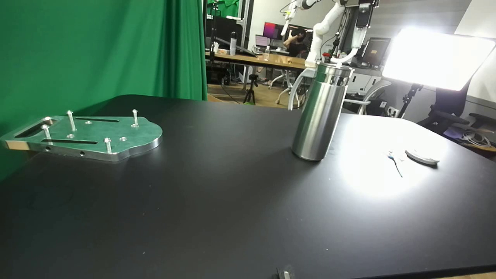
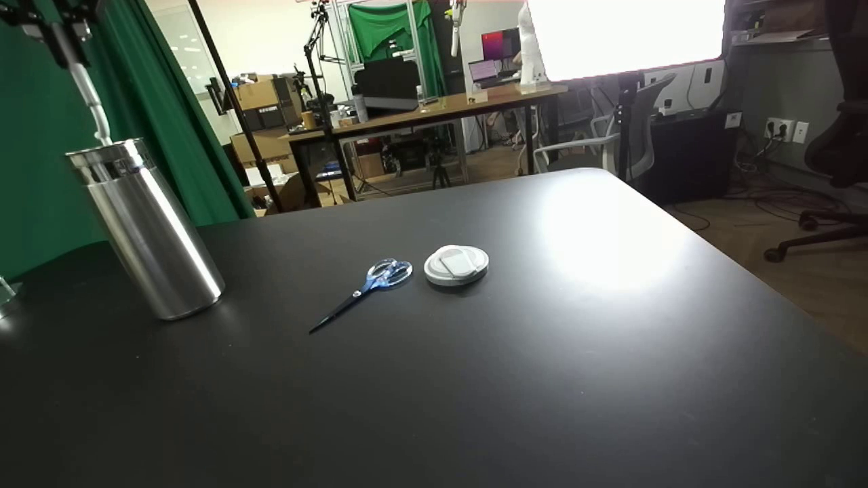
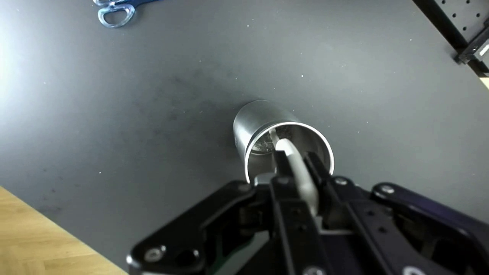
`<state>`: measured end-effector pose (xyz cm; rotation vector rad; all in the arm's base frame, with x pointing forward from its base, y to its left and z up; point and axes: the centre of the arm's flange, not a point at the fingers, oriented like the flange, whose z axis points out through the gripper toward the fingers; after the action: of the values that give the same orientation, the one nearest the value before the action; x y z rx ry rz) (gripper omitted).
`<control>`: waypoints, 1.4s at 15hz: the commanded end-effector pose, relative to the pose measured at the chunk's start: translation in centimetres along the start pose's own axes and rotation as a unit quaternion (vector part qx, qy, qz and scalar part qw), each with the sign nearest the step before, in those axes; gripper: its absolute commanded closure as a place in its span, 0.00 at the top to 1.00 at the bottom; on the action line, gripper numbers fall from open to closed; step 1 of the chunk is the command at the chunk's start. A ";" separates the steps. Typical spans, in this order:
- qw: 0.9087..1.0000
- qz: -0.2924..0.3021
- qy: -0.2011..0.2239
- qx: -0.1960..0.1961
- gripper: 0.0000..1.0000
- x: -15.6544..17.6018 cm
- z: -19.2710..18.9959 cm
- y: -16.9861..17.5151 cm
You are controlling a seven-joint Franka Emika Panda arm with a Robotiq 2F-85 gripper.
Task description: Scrub the jar with the brush
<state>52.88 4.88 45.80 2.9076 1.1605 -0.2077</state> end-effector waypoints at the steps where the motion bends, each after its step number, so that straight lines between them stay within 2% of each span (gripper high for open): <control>1: 1.000 0.010 0.023 -0.013 0.04 -1.3 -3.4 -0.7; 13: 0.994 0.002 0.095 -0.046 0.04 -5.1 -10.9 -3.5; 21: 0.991 -0.001 0.122 -0.052 0.04 -6.4 -12.7 -4.2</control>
<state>47.66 4.45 59.03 2.8936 1.1538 0.1815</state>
